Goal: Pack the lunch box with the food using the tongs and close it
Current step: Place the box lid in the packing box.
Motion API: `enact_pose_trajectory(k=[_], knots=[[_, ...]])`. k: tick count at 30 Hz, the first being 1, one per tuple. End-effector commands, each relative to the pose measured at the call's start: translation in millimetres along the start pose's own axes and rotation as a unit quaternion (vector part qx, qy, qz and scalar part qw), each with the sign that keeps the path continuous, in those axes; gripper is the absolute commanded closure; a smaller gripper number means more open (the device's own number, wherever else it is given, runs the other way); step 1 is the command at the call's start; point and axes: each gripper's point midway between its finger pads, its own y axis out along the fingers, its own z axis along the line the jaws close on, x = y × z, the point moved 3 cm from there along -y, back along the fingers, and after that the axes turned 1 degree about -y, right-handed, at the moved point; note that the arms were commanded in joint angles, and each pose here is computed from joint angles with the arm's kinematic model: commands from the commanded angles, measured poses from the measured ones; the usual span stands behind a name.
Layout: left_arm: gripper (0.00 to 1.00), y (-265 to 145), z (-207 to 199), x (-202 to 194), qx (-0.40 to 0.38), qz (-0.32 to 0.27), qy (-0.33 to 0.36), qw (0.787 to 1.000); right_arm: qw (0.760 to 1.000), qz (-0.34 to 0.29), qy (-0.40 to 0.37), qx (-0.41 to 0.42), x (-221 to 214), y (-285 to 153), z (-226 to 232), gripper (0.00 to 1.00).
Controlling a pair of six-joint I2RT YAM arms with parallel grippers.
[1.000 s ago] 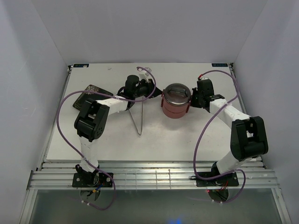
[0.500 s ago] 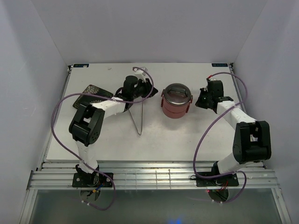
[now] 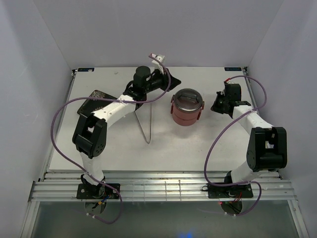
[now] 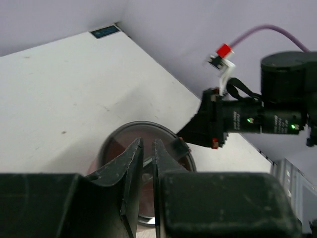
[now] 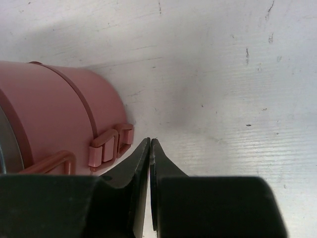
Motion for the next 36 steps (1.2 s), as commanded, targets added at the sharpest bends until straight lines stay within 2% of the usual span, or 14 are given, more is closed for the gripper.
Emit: enact_pose_trajectory(k=[1,5,11,15,18,21,26,29,31,33,36], knots=[[0.76,12.2,-11.0,-19.6,-0.045,0.035,0.008,0.998,1.000,-0.016,0.005,0.005,13.1,-2.8,1.3,0.92],[0.76,24.5,-8.7,-42.7,-0.055,0.057,0.006,0.997,1.000,-0.015,0.005,0.004,7.3,-3.8,-1.5,0.92],[0.78,33.9,9.3,-98.3,-0.037,0.105,-0.022,0.994,1.000,-0.018,0.010,0.018,7.7,-7.1,2.6,0.92],[0.78,30.8,17.2,-113.9,-0.017,0.116,-0.015,0.993,0.999,-0.024,0.006,0.030,10.5,-10.4,6.6,0.92],[0.77,27.6,17.9,-109.3,-0.006,0.109,-0.007,0.994,0.999,-0.024,0.000,0.028,10.4,-12.4,5.8,0.92],[0.72,22.0,11.3,-96.7,-0.010,0.097,0.009,0.995,0.999,-0.027,-0.013,0.034,11.5,-14.1,7.0,0.92],[0.64,13.6,-8.3,-67.3,-0.039,0.074,0.050,0.995,0.998,-0.017,-0.031,0.055,10.7,-14.3,8.3,0.85],[0.64,8.9,-12.7,-70.5,-0.045,0.088,0.045,0.994,0.999,-0.016,-0.026,0.037,11.4,-20.6,4.2,0.83],[0.65,4.4,-21.8,-68.2,-0.052,0.087,0.046,0.994,0.998,-0.016,-0.024,0.050,8.9,-24.3,7.7,0.80],[0.64,-1.3,-30.3,-65.2,-0.057,0.088,0.059,0.993,0.998,-0.017,-0.025,0.056,6.2,-28.5,9.1,0.71],[0.52,-6.5,-34.4,-56.3,-0.055,0.091,0.100,0.989,0.998,-0.023,-0.028,0.056,4.5,-34.4,7.5,0.66]])
